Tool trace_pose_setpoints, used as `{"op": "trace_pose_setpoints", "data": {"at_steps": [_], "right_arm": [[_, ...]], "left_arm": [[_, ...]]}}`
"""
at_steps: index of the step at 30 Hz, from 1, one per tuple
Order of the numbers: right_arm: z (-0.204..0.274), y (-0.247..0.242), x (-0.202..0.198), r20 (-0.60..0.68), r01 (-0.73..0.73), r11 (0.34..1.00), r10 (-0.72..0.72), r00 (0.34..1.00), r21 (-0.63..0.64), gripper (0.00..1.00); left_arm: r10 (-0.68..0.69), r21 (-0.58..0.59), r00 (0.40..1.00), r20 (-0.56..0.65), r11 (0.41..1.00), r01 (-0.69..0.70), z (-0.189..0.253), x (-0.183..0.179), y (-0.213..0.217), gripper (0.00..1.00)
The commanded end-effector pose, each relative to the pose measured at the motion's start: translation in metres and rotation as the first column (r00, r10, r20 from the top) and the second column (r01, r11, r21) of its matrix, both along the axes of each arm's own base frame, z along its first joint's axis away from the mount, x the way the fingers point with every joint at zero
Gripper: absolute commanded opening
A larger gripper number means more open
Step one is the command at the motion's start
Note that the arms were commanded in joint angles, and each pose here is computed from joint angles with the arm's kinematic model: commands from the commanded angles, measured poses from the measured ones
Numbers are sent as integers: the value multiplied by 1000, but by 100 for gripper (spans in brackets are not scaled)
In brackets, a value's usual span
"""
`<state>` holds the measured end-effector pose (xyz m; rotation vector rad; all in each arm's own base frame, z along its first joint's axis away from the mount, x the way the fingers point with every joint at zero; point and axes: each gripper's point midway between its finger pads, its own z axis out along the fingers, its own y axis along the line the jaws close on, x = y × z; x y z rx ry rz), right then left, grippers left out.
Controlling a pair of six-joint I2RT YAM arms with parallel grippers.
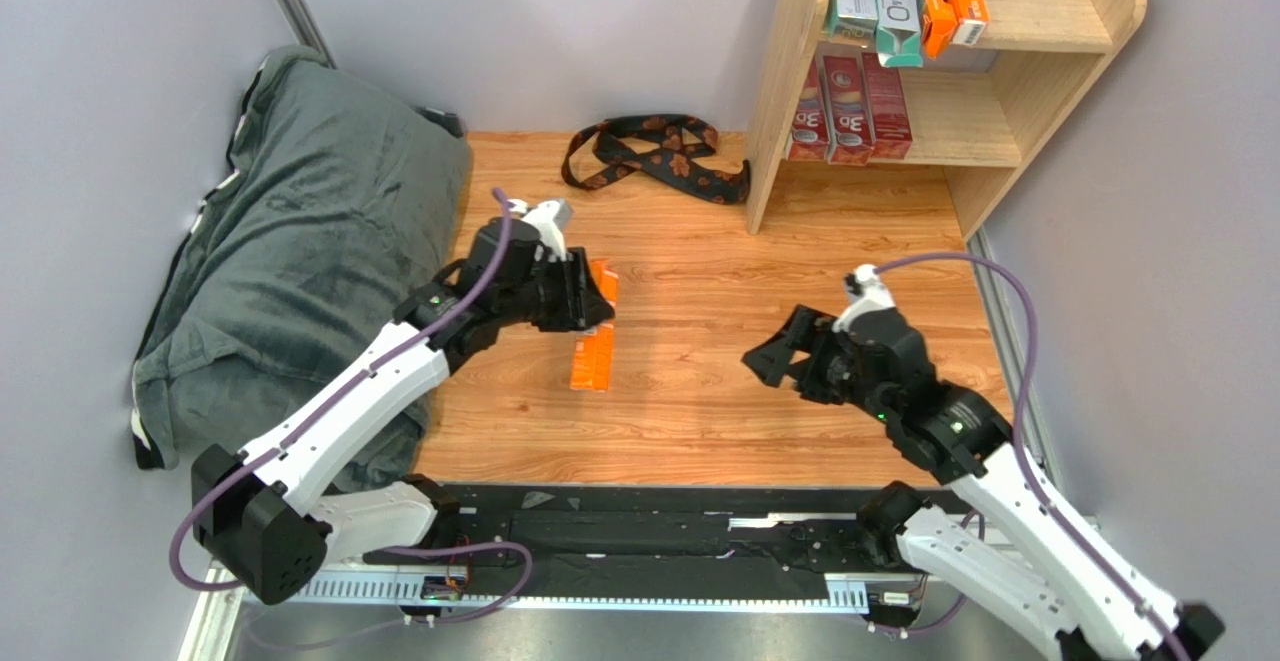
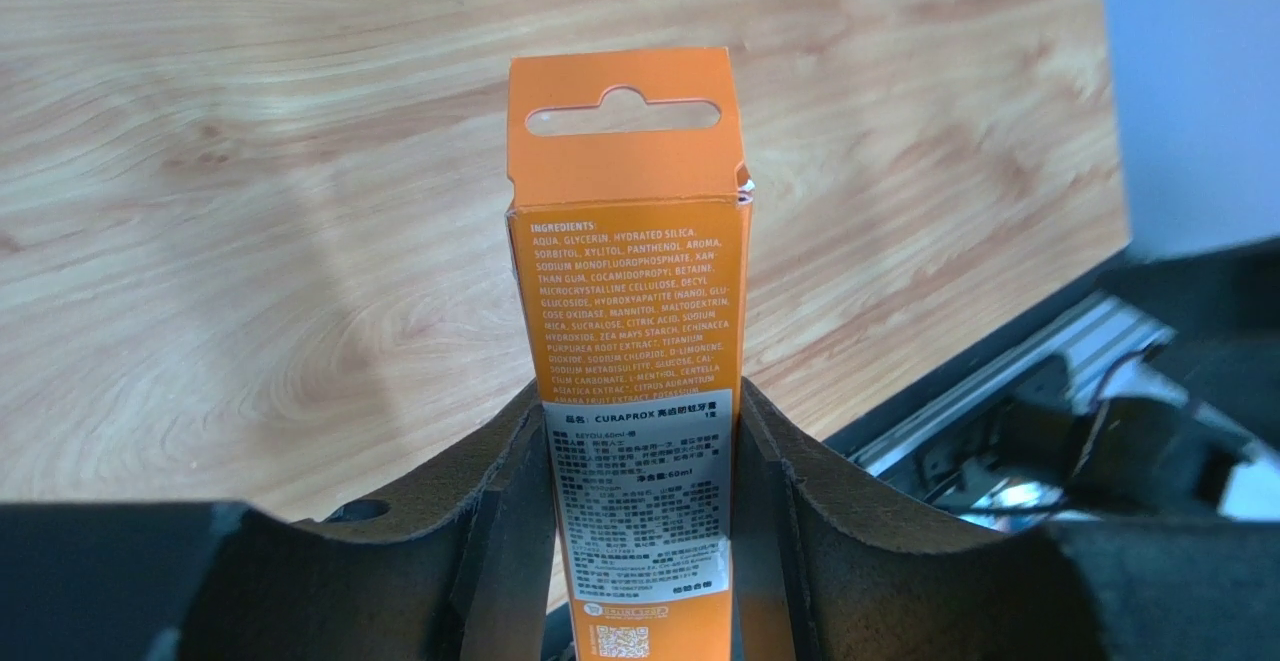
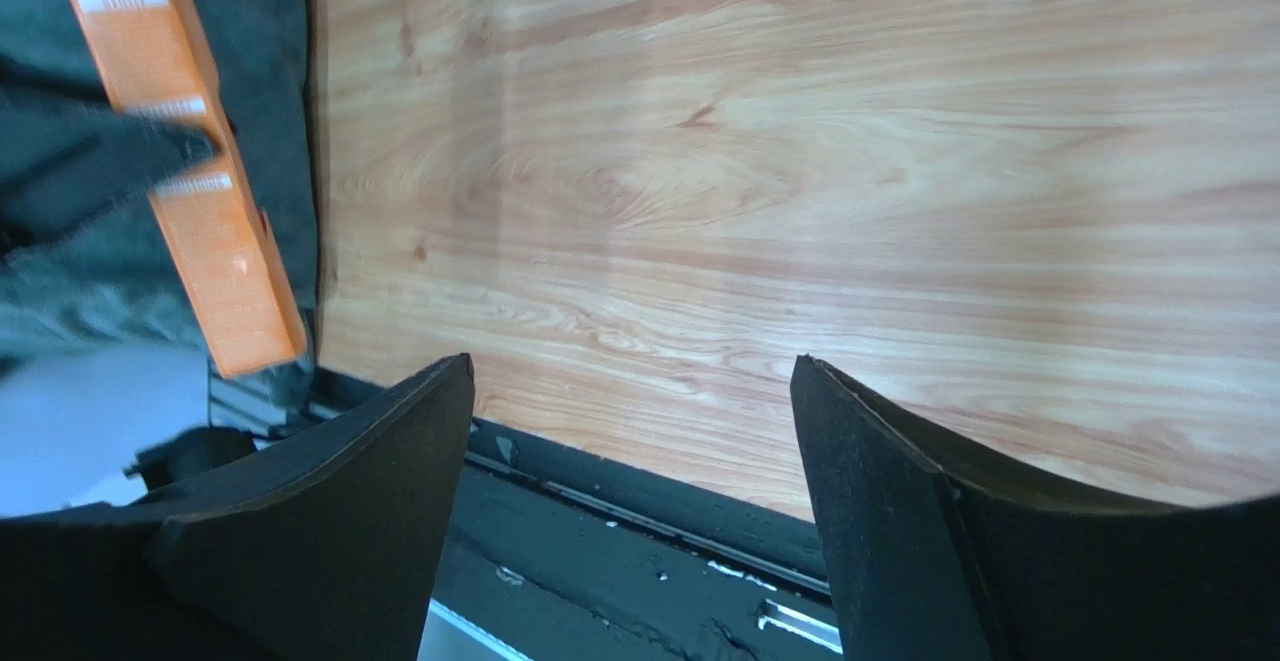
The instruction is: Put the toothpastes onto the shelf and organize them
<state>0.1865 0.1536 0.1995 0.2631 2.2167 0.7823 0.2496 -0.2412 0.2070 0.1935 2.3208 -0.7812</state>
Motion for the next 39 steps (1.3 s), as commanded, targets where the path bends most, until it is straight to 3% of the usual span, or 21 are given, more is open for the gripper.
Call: {"op": "trace_pose_setpoints", "data": {"at_steps": [1,7,12,25,32,39], "right_arm": [[50,53,21,173,-16,998,6,985,55,82],[79,157,3,239,-226,971,202,950,79,82],[79,214,3,238,-303,946,269,933,115,80],[63,243,1,190,-331,938,308,932,106,63],[37,258,-3,133,-320,945,309,942,74,60],[25,254,-4,109,-295,954,288,951,57,40]], "left_arm": [[58,-182,996,-70,981,-70,25,2,8,41],[83,-237,990,-116,965,-109,25,8,15,40],[83,-239,990,-112,965,-108,26,6,18,40],[85,-262,991,-100,959,-108,35,7,21,41],[89,-267,991,-99,957,-113,35,7,22,41],[92,-269,992,-90,957,-113,37,6,24,41]]}}
